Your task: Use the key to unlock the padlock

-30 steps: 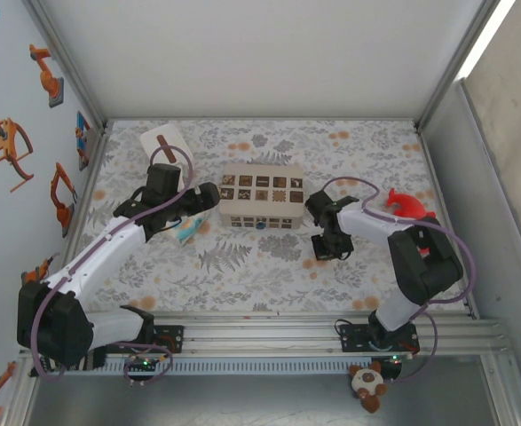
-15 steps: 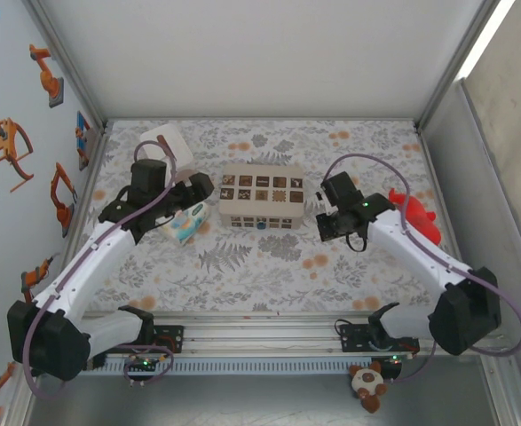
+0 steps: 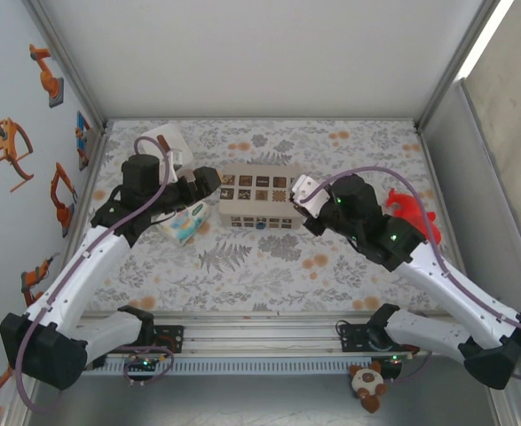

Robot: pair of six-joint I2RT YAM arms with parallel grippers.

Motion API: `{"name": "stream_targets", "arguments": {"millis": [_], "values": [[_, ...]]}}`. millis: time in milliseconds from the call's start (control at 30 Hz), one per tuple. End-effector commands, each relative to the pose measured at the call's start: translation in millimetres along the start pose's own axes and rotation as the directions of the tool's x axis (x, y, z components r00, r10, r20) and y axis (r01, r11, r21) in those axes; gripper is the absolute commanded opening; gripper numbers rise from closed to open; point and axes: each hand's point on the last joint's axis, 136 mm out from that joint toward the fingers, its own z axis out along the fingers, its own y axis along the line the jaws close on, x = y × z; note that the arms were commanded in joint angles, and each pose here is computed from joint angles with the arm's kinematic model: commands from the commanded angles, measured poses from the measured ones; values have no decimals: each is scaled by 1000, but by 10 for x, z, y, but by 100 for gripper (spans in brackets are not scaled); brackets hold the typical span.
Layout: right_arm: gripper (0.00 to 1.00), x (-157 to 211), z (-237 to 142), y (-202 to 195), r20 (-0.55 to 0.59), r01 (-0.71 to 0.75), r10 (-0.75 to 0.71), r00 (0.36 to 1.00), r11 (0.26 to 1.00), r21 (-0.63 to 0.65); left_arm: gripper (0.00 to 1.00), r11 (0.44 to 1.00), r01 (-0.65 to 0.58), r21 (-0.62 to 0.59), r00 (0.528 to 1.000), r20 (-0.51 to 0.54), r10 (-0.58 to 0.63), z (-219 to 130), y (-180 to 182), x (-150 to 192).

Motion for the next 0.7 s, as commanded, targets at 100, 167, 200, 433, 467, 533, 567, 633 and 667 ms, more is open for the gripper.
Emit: {"name": "stream_targets", "arguments": {"millis": [100,167,200,433,467,533,567,633,667], "values": [[0,-397,40,-21,105,110,-107,989,994,-27,99,995,13,98,1000,-24,-11,-25,-276,-3],[0,-425,76,-11,99,69,-64,993,997,-48,99,993,27,111,999,-23,-25,-12,-294,-6],[0,-442,89,-21,99,45,-40,994,998,-49,99,993,41,115,999,-19,-39,-5,-293,-13],[0,-511,128,-77,132,-65,69,989,997,-29,99,948,249,196,966,19,-258,87,-291,-100],[0,-513,132,-81,137,-70,73,988,997,-27,99,936,281,210,957,15,-290,104,-296,-107],[0,-520,150,-92,149,-89,91,985,996,-20,99,907,348,237,933,8,-360,141,-294,-126],[0,-524,158,-97,153,-95,96,983,995,-18,98,893,374,251,922,3,-387,161,-298,-132],[0,-535,178,-98,168,-110,111,980,994,-17,98,857,427,287,896,-5,-445,192,-307,-157],[0,-540,190,-100,174,-115,116,978,993,-16,97,839,455,297,880,-10,-474,208,-295,-157]]}}
